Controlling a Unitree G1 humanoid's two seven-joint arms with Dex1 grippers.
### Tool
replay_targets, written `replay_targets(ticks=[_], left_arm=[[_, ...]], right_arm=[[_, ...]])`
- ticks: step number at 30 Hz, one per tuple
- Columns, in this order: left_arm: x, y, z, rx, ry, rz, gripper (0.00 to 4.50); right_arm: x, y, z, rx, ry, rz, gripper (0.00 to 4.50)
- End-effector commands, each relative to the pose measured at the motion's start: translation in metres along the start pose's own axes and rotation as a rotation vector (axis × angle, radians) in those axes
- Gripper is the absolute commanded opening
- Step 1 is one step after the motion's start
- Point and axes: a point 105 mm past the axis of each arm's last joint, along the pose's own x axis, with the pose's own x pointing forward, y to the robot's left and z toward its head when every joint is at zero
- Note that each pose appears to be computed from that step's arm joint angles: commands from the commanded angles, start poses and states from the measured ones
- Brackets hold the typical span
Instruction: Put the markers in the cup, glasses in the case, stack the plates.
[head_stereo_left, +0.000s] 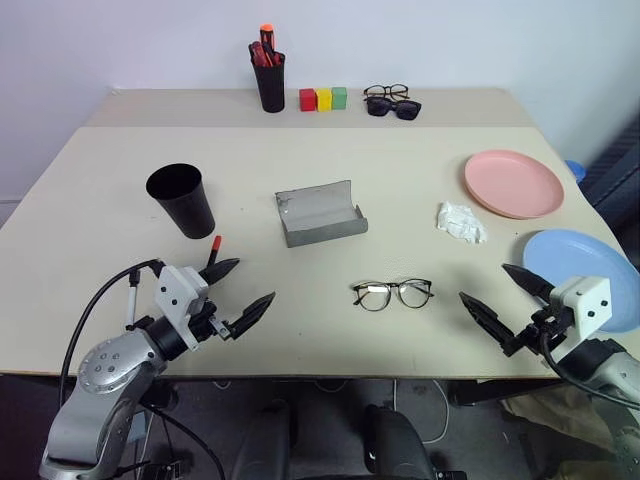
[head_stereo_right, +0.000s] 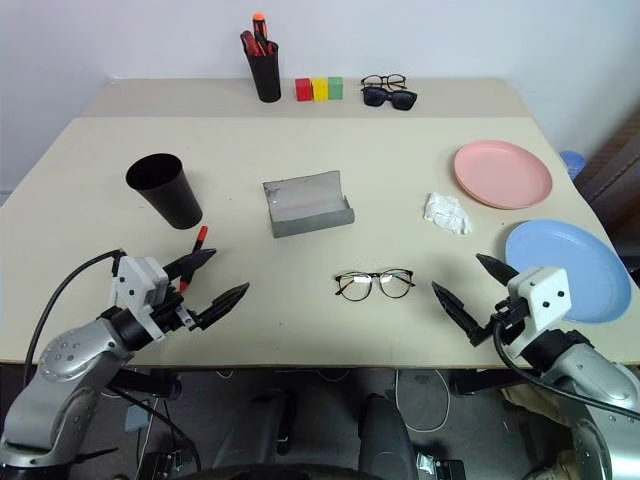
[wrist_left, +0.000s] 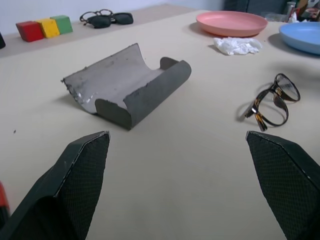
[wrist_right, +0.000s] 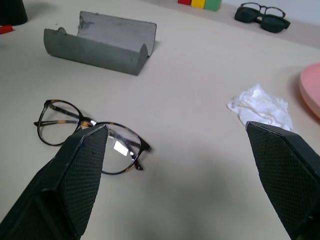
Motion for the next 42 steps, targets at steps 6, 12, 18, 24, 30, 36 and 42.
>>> replay_targets(ticks=[6, 12, 18, 24, 30, 36, 42], left_arm=[[0.002, 0.002, -0.003, 0.019, -0.01, -0.009, 4.5], [-0.001, 0.002, -0.009, 0.041, 0.031, -0.031, 4.5], [-0.003, 0.002, -0.009, 0.046, 0.057, -0.076, 4.5], [0.003, 0.004, -0.005, 0.042, 0.107, -0.162, 4.5], [0.057, -0.002, 0.037, 0.077, 0.137, -0.366, 4.5], [0.133, -0.017, 0.055, 0.148, 0.253, -0.542, 4.5], [0.18, -0.037, 0.056, 0.167, 0.35, -0.664, 4.5]], right_arm=[[0.005, 0.006, 0.02, -0.043, -0.045, 0.009, 4.49], [0.012, 0.006, 0.03, -0.055, -0.047, 0.008, 4.49], [0.016, 0.005, 0.035, -0.066, -0.044, 0.01, 4.49], [0.014, 0.001, 0.032, -0.081, -0.024, 0.009, 4.49], [-0.001, 0.0, 0.022, -0.096, 0.045, 0.034, 4.49], [-0.025, -0.004, 0.007, -0.119, 0.135, 0.074, 4.49], [-0.044, -0.012, 0.0, -0.158, 0.17, 0.062, 4.49]])
